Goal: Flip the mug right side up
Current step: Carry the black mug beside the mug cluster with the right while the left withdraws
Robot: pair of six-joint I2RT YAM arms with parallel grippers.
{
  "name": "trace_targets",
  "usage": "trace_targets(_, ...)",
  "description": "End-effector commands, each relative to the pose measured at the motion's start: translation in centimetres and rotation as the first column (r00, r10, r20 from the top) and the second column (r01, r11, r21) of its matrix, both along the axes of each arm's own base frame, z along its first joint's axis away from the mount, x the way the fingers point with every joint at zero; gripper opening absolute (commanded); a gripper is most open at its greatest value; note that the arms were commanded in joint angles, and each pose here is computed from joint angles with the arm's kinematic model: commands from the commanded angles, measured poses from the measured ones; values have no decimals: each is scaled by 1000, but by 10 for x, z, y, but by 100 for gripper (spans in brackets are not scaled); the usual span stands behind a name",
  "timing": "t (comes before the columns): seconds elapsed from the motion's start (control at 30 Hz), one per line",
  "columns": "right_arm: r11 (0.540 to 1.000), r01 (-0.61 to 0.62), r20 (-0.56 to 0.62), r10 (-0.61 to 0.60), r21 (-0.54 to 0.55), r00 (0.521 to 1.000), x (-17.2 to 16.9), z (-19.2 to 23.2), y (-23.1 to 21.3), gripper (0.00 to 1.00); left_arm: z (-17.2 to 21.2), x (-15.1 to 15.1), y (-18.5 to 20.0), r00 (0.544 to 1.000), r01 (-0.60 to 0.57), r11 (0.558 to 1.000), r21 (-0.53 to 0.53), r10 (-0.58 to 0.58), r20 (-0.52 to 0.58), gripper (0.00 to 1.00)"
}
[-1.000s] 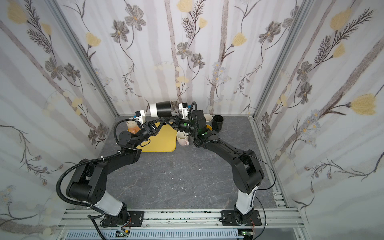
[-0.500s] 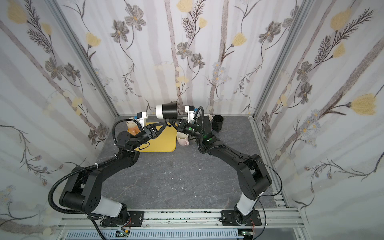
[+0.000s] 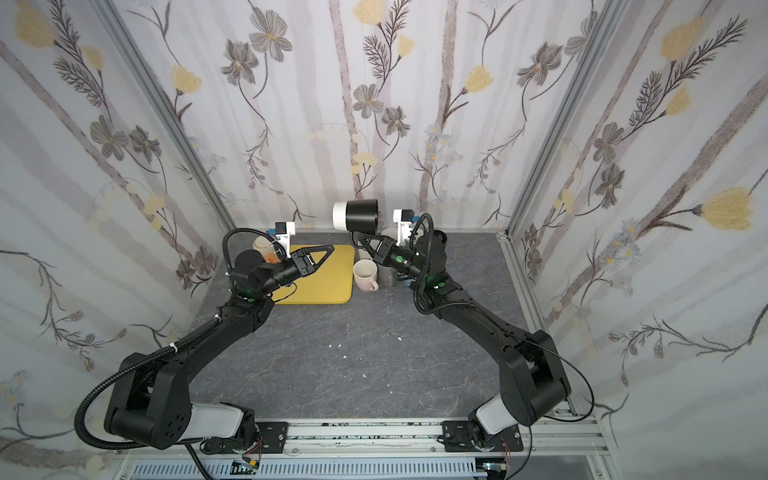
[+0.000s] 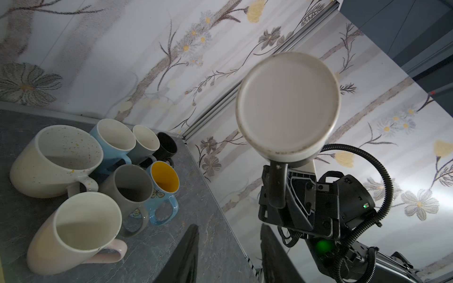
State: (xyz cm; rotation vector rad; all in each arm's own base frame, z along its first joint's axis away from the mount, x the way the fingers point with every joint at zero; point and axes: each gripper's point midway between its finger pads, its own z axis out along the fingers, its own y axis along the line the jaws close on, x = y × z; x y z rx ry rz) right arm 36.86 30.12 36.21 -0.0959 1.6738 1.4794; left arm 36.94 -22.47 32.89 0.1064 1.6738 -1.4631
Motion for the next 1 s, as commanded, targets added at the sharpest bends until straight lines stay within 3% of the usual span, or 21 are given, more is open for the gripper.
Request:
trace_targets(0.0,993,103,51,-100,-62,994,3,1,-27,0,-20,9,-4,999,-49,991,126,51,-13,40)
trace_targets(0.13,951,241,46,-236,-194,971,5,-18,-74,0,-37,19,-10,993,-102,964,246,114,-34,40)
trace_targets(0.23,890,343,53,-343,-299,938,3,-35,-114,0,-52,26,-14,988,-118,936,332,145,-59,40)
trace_targets(0.43,743,494,65,-525,-452,849,0,-66,-192,0,-68,30,-19,983,-129,880,456,175,-60,41)
trace_targets(0.5,674,525,59,-585,-520,809,1,-82,-216,0,-73,31,-19,981,-131,867,480,184,-63,42)
trace_targets(0.6,584,541,51,-650,-606,759,3,-104,-241,0,-76,29,-15,978,-143,852,504,200,-61,42)
trace_targets(0.77,465,524,74,-694,-714,717,8,-134,-261,0,-88,25,-4,971,-165,816,554,234,-55,44)
trace_targets(0.97,417,473,69,-690,-776,721,23,-162,-264,0,-99,27,0,967,-163,804,572,247,-71,45)
